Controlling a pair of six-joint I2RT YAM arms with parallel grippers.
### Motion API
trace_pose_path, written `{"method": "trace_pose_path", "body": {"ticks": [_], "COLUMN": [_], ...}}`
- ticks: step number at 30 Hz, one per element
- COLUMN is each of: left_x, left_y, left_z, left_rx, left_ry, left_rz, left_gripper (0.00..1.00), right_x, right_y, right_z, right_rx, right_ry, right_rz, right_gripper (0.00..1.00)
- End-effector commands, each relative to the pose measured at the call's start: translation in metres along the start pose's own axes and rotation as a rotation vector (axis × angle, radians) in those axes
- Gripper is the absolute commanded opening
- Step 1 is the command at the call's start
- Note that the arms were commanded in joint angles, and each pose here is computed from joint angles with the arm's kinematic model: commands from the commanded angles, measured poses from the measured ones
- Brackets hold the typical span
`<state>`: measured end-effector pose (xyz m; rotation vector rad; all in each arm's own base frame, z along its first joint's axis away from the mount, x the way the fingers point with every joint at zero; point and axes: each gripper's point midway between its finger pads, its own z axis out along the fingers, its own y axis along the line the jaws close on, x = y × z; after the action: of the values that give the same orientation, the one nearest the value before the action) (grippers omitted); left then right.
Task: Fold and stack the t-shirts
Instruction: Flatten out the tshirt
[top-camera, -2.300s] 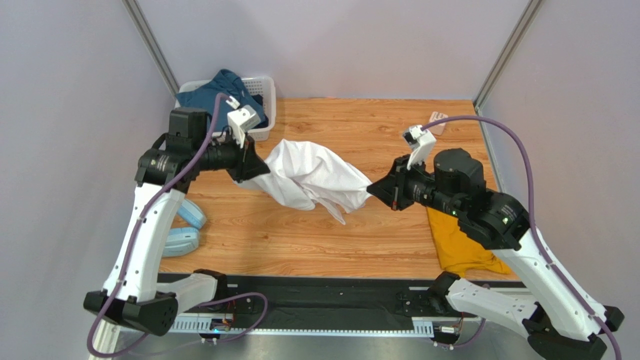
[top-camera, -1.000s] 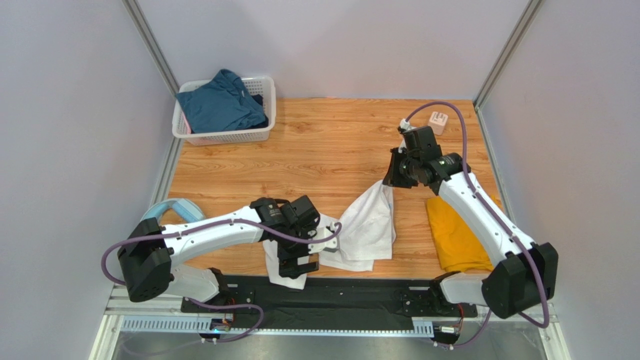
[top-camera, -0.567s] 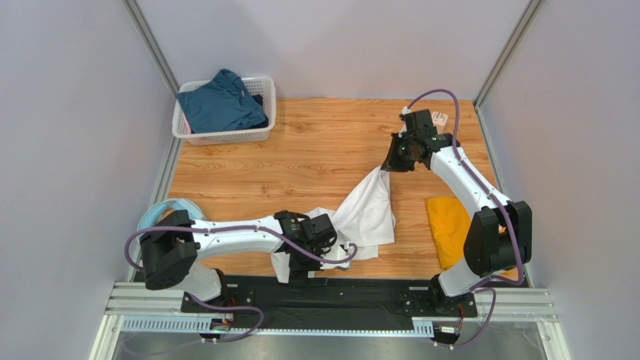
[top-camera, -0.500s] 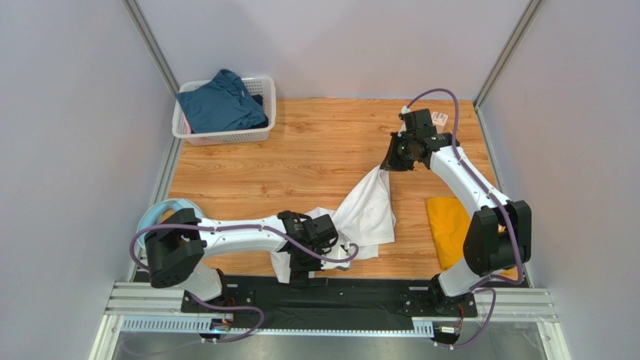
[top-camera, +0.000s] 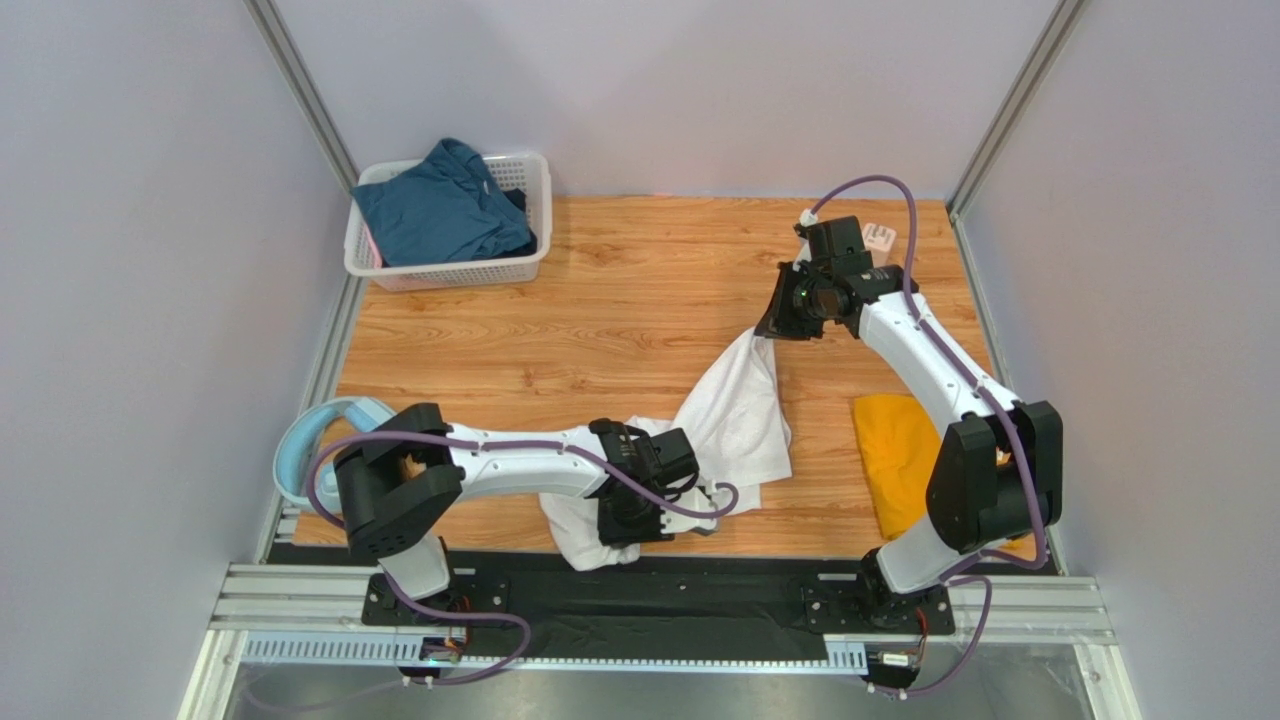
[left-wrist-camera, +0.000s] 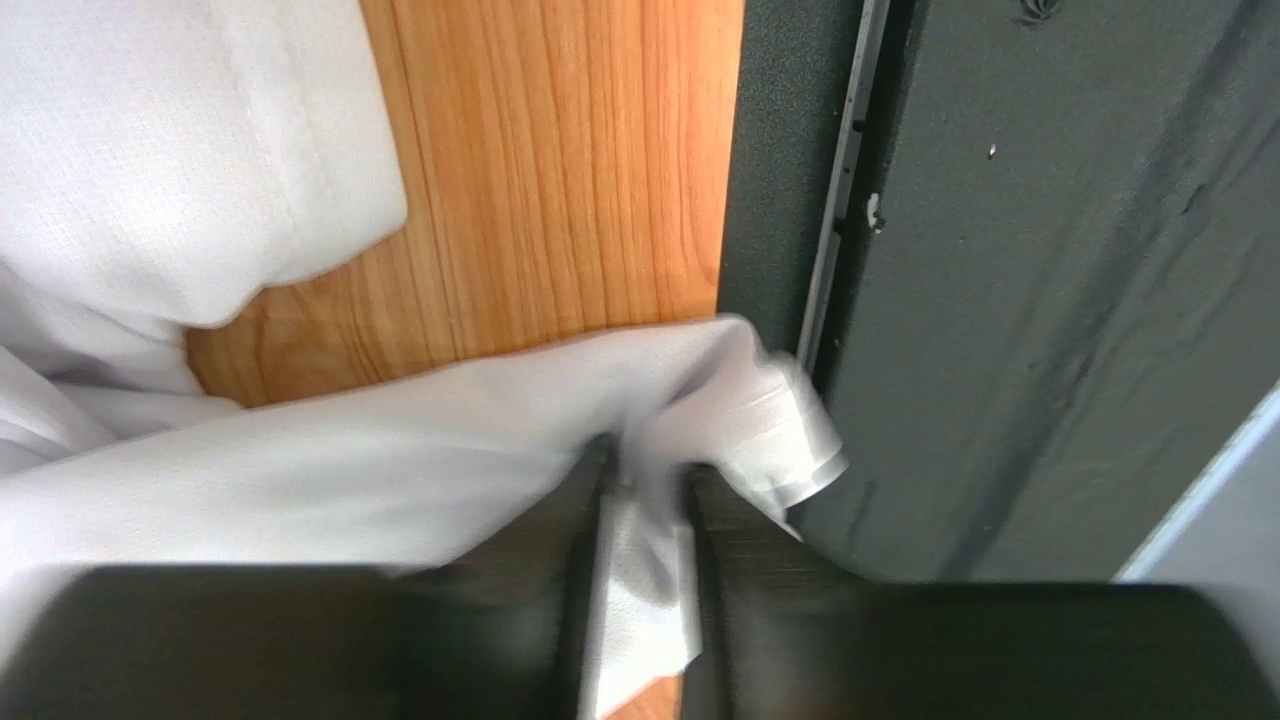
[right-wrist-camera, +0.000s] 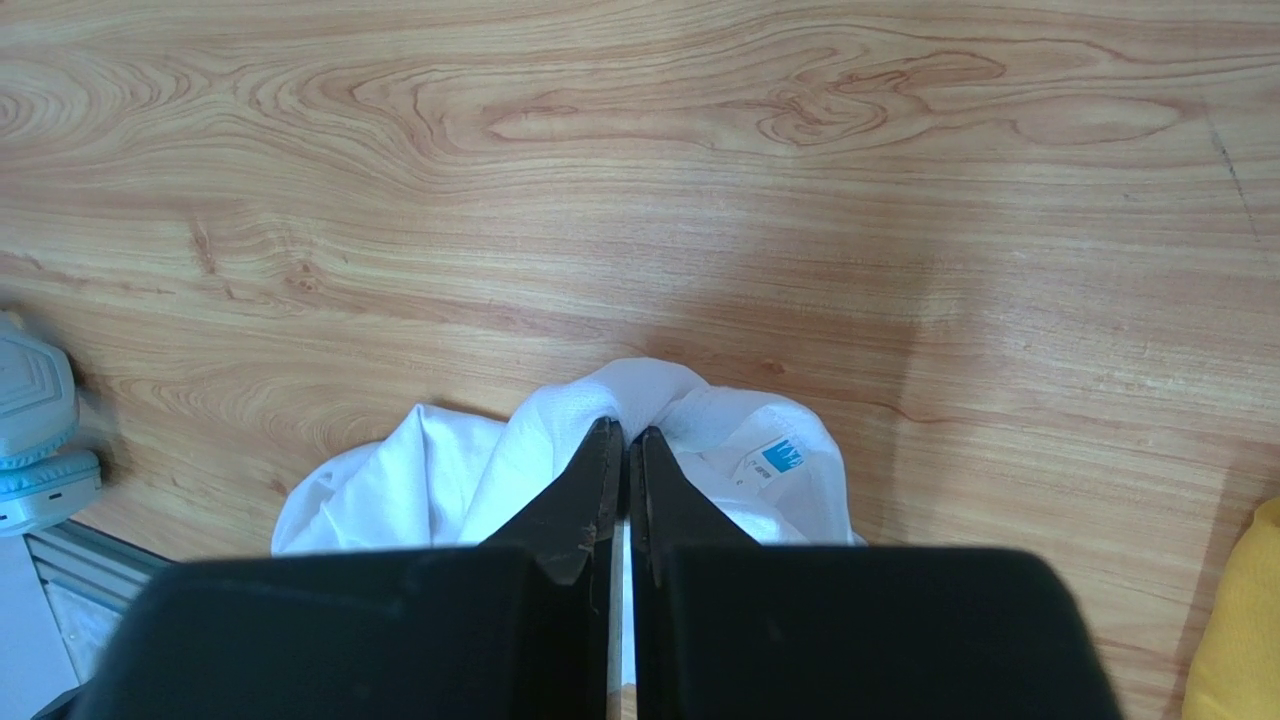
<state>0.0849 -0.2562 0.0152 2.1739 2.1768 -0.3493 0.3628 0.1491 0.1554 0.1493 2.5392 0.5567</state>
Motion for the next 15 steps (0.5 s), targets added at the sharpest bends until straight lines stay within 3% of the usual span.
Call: {"method": "trace_pose_path", "body": {"ticks": [1, 3, 7, 10, 11, 13, 14, 15], "left_x": [0.006, 0.011, 0.018, 0.02, 0.007, 0.019, 0.005, 0.02], "left_y": [-0.001, 0.002, 0.013, 0.035, 0.049, 0.085, 0.102, 0.124], "left_z": [0.013, 0.014, 0.009, -0.026, -0.057, -0.105, -0.158, -0.191], "left_rx": [0.003, -0.012, -0.078, -0.14, -0.194, -0.286, -0.378, -0.448], "left_ry": [0.026, 0.038, 0.057, 0.008, -0.077, -0.137, -0.259, -0.303], "left_rz": [0.001, 0.001, 0.009, -0.043, -0.057, -0.159, -0.175, -0.253], "left_gripper": [0.15, 0.0, 0.0, 0.0, 0.0, 0.0, 0.0, 0.0], "right_x": [-0.011, -0.011, -0.011, -0.015, -0.017, -0.022, -0.027, -0.03], "right_y": [0.012, 0.012, 0.014, 0.015, 0.016, 0.019, 0.025, 0.029], "right_z": [-0.007, -0.008, -0.012, -0.021, -0.024, -0.034, -0.045, -0.052], "right_rx": [-0.052, -0.052, -0.058, -0.055, -0.054, -0.059, -0.076, -0.085], "right_ry": [-0.049, -0.049, -0.058, -0.082, -0.093, -0.115, -0.143, -0.156], "right_rz": [-0.004, -0.002, -0.005, -0.018, -0.021, -0.027, -0.033, -0.037], "right_gripper": [0.0, 0.0, 0.0, 0.0, 0.0, 0.0, 0.0, 0.0]}}
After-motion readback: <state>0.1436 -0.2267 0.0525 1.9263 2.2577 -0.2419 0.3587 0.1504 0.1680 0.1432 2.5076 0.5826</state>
